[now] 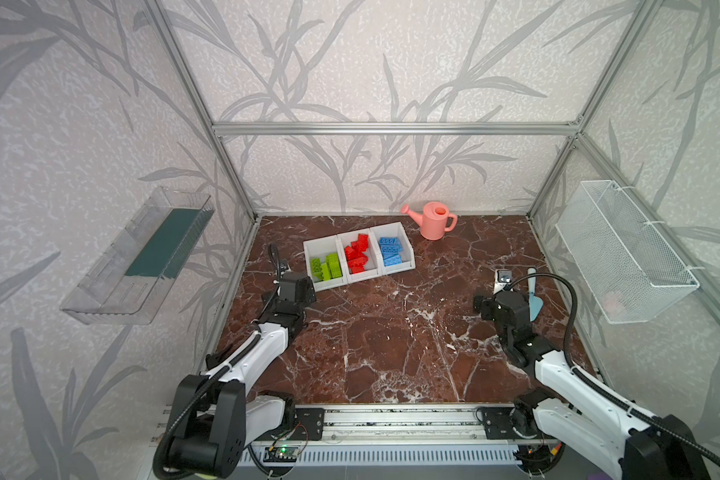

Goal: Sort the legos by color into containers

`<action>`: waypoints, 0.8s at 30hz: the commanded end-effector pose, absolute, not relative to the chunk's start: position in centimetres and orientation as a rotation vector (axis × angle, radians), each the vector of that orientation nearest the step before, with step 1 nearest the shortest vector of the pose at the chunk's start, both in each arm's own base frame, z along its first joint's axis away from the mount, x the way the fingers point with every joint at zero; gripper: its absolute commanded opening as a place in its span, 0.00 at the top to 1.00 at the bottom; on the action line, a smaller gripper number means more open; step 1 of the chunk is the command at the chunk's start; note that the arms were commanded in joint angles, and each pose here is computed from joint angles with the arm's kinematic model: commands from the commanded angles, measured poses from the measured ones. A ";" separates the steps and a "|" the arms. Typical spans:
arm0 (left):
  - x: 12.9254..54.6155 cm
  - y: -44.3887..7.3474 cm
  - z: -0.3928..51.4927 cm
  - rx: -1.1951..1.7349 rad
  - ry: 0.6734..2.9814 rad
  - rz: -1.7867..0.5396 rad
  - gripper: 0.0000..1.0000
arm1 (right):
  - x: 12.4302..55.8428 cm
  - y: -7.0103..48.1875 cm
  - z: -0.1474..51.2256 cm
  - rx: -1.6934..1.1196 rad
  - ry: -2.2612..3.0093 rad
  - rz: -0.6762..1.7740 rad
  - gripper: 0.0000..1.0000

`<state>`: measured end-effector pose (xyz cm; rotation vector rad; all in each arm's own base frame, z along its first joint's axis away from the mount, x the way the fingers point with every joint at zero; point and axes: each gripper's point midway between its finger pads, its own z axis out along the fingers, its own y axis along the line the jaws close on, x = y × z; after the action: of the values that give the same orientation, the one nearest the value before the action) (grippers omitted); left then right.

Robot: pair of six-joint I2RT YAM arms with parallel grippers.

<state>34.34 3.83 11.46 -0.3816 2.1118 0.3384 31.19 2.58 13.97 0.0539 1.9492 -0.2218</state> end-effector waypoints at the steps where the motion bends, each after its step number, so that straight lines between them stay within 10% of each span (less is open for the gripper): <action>1: 36.2 4.3 11.3 -0.372 2.025 0.357 0.01 | 32.1 1.6 14.8 0.111 1.820 -0.268 0.01; 24: 39.4 4.0 9.1 -0.200 1.962 0.174 0.01 | 39.3 2.1 9.8 -0.028 1.842 -0.193 0.01</action>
<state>38.41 4.76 7.63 -0.2434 2.0055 0.2194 38.95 2.33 9.72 -0.0569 1.8248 -0.2327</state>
